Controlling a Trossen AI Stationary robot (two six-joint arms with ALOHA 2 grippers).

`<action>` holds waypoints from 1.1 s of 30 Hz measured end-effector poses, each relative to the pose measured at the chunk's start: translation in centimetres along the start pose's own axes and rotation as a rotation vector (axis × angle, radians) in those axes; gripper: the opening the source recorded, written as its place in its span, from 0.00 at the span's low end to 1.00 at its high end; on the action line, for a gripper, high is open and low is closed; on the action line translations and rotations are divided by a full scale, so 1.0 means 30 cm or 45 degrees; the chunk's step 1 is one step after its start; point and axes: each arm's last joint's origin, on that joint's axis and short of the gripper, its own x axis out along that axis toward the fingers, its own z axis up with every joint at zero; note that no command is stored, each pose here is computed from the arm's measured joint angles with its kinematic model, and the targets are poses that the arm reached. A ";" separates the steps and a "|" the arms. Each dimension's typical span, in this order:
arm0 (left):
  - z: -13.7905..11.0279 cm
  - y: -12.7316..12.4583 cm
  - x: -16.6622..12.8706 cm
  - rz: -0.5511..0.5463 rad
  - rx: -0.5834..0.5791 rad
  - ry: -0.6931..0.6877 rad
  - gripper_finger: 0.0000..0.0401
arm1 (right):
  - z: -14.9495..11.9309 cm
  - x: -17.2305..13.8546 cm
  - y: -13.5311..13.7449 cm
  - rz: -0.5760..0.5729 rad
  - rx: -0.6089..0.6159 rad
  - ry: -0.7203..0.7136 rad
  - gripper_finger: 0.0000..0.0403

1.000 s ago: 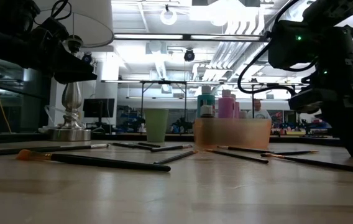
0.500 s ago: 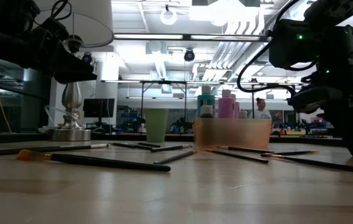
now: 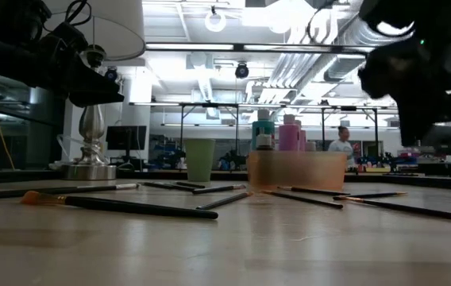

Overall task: Pick & Place Paint Supplies
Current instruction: Put the black paint brush into the green cup

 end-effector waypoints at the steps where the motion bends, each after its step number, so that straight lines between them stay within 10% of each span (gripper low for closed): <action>1: 0.000 0.000 0.000 -0.001 0.000 0.000 0.68 | 0.001 -0.016 0.000 0.028 -0.022 -0.032 0.01; 15: 0.003 0.001 0.000 0.012 0.082 -0.013 0.68 | 0.085 -0.207 0.080 0.507 -0.388 -0.715 0.01; 21: 0.004 0.004 0.000 0.052 0.331 -0.010 0.68 | 0.138 -0.301 0.135 0.496 -0.537 -0.923 0.01; 33: 0.021 0.003 -0.001 0.056 0.169 -0.080 0.68 | 0.210 -0.446 0.172 0.503 -0.696 -1.176 0.01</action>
